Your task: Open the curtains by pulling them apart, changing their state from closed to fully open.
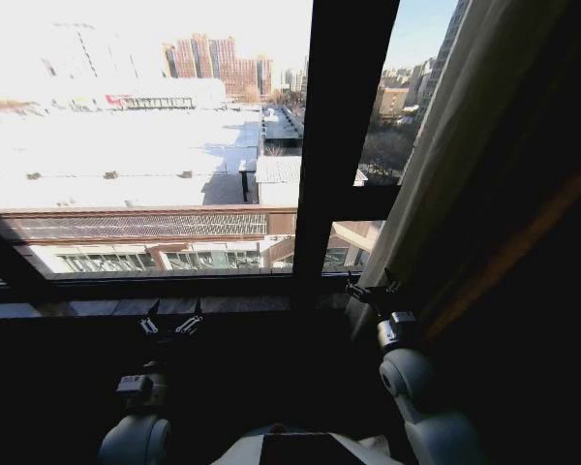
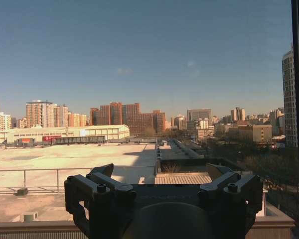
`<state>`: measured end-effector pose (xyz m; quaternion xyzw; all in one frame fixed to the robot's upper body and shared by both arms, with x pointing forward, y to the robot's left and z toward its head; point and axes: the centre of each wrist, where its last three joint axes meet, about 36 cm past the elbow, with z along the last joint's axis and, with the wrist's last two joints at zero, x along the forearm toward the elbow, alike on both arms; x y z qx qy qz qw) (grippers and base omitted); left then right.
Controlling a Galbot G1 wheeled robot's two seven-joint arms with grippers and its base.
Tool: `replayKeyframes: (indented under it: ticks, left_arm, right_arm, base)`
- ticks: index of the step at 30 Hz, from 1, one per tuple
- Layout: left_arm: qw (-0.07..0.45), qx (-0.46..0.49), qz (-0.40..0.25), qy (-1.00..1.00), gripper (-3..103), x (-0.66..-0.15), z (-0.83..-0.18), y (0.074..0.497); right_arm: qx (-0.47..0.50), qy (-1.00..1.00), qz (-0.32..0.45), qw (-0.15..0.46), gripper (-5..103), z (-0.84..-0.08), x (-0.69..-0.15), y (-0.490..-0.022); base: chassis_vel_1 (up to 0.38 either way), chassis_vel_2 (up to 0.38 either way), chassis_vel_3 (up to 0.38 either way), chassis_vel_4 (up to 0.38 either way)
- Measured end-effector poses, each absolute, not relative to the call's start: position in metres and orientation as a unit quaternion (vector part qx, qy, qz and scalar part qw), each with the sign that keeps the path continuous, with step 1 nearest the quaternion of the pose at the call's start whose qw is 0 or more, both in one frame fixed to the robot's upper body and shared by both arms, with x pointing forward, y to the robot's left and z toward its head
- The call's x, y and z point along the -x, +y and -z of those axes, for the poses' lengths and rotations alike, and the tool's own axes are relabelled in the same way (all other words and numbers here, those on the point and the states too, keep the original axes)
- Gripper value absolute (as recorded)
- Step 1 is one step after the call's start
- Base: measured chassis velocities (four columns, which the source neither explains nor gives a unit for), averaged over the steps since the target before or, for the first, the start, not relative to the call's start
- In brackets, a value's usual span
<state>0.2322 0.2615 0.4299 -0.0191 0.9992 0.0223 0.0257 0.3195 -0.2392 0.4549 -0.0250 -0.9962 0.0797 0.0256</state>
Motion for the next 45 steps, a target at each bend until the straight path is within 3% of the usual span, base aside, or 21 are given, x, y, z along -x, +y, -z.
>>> replayKeyframes:
  ticks: [15,45]
  left_arm:
    - [0.025,0.021,-0.023,0.999,100,-0.232,-0.429,0.263]
    - [0.026,0.020,-0.021,0.999,100,-0.232,-0.429,0.263]
  right_arm:
    - [-0.017,-0.998,-0.019,0.050,100,-0.459,-0.317,-0.226]
    - [-0.018,-0.998,-0.032,0.047,100,-0.460,-0.315,-0.221]
  base:
    - [0.317,0.330,-0.331,-0.322]
    - [0.074,0.053,-0.072,-0.073]
